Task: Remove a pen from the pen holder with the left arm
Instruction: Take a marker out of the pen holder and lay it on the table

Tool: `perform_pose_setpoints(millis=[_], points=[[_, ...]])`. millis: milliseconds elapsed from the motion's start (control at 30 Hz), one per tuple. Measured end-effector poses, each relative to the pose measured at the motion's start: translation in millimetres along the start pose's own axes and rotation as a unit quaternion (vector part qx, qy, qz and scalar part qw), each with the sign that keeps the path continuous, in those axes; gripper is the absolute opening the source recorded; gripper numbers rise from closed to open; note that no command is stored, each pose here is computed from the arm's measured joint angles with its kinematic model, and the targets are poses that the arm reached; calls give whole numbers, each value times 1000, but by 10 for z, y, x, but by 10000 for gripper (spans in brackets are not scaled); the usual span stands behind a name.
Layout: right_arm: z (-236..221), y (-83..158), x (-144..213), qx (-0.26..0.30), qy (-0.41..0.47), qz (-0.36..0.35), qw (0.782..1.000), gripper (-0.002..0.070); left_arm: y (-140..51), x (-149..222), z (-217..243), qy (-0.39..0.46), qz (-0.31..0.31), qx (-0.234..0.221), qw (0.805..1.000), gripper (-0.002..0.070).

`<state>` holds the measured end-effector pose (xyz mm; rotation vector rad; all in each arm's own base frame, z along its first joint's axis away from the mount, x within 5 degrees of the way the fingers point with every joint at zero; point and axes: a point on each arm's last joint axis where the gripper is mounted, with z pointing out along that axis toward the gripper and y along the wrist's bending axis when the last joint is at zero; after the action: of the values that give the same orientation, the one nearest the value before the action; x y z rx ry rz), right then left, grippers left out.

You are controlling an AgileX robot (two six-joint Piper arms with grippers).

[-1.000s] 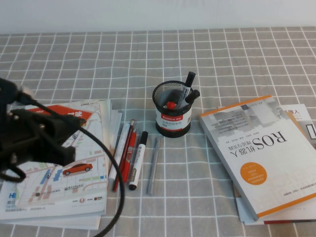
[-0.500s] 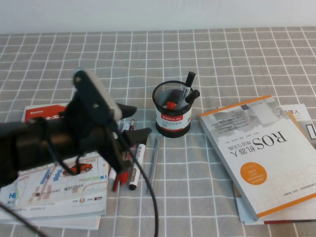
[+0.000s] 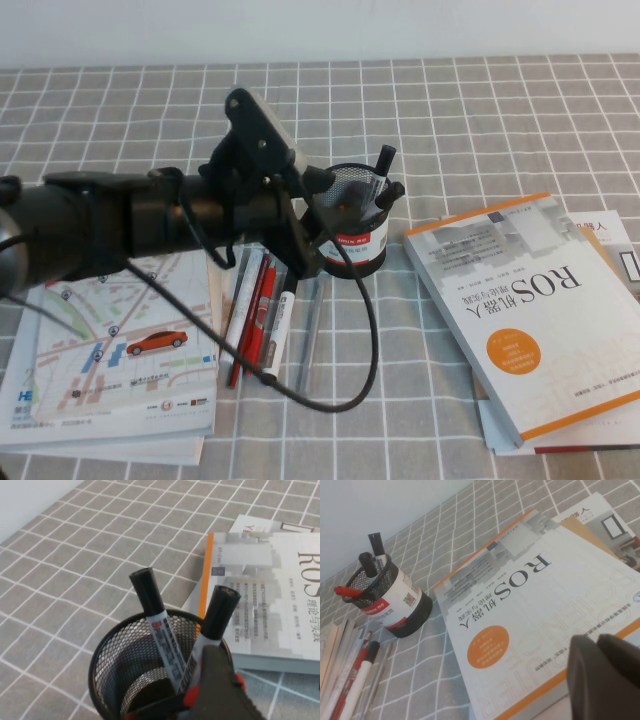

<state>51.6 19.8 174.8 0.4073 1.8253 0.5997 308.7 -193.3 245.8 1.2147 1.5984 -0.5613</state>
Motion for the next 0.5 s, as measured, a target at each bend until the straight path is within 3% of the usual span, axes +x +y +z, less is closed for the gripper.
perform_pose_setpoints(millis=[500], points=[[0,0,0,0,0,0,1000,-13,73,242,272,23,-12,17,1000,371]])
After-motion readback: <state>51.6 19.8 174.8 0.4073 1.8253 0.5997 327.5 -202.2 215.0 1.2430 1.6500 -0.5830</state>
